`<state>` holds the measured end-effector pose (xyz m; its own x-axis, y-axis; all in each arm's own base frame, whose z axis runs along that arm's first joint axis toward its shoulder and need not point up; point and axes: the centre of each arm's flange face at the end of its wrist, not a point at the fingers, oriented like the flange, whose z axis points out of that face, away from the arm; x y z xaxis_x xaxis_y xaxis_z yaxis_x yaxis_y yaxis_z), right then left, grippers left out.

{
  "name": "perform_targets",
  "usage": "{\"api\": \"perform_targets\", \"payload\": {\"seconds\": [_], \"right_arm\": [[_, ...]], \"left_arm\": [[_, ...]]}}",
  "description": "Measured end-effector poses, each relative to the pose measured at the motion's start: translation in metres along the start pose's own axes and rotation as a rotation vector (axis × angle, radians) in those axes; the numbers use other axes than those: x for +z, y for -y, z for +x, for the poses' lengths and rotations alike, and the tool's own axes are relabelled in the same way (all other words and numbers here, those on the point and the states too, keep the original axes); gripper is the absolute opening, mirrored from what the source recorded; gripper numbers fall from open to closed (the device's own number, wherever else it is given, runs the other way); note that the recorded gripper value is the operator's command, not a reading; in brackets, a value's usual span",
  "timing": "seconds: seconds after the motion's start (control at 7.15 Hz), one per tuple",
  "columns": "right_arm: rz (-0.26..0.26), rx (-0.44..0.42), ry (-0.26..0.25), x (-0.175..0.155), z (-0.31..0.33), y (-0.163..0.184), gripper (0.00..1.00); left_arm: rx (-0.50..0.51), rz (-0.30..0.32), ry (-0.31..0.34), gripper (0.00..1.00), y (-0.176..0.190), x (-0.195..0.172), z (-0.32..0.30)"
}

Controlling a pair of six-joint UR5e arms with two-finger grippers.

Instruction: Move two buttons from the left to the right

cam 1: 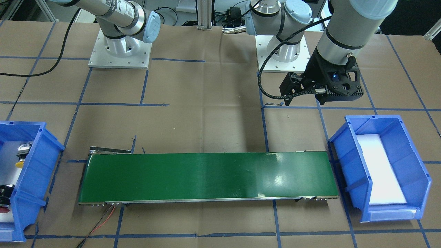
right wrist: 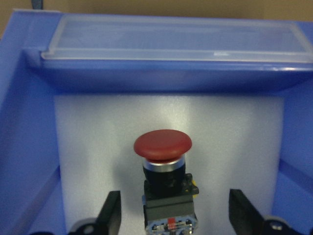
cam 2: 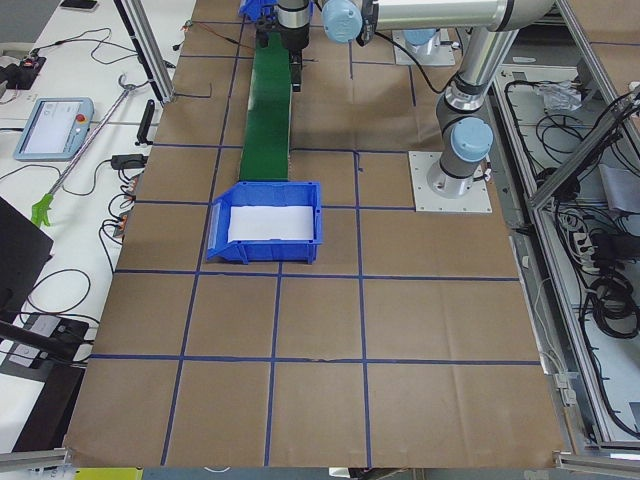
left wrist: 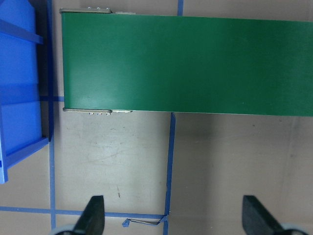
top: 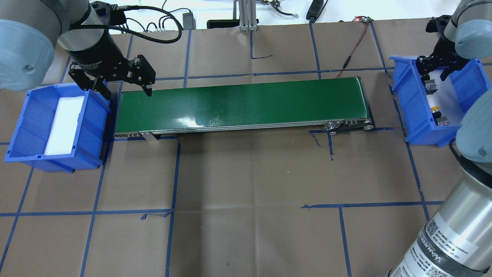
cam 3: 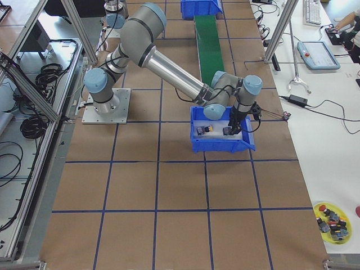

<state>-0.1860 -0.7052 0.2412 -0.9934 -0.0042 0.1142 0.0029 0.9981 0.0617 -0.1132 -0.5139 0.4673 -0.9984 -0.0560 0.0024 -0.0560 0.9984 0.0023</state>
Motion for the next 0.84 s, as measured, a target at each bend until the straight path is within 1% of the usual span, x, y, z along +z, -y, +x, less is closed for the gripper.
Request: {"api": "perform_targets", "payload": {"seconds": [0.14,0.28,0.42,0.56,0.7,0.84], "right_arm": [[0.007,-0.003,-0.005,-0.011,0.0,-0.004,0.99],[0.025,-0.003,-0.015,-0.033,0.0,-0.011,1.0],[0.04,-0.001,-0.023,-0.064,-0.001,-0.023,1.0],[0.04,-0.002,-0.023,-0.098,-0.004,-0.039,1.0],[0.051,-0.003,-0.024,-0.14,-0.012,-0.059,1.0],[0.103,-0.019,0.013,-0.184,-0.035,-0.079,1.0]], "left_arm": [[0.0,0.001,0.0,1.0,0.0,0.0,0.0],[0.0,0.001,-0.001,1.0,0.0,-0.001,0.0],[0.0,0.001,-0.001,1.0,0.0,-0.001,0.0],[0.0,0.001,-0.001,1.0,0.0,-0.001,0.0],[0.0,0.001,0.0,1.0,0.0,-0.001,0.0],[0.0,0.002,-0.001,1.0,0.0,-0.001,0.0]]}}
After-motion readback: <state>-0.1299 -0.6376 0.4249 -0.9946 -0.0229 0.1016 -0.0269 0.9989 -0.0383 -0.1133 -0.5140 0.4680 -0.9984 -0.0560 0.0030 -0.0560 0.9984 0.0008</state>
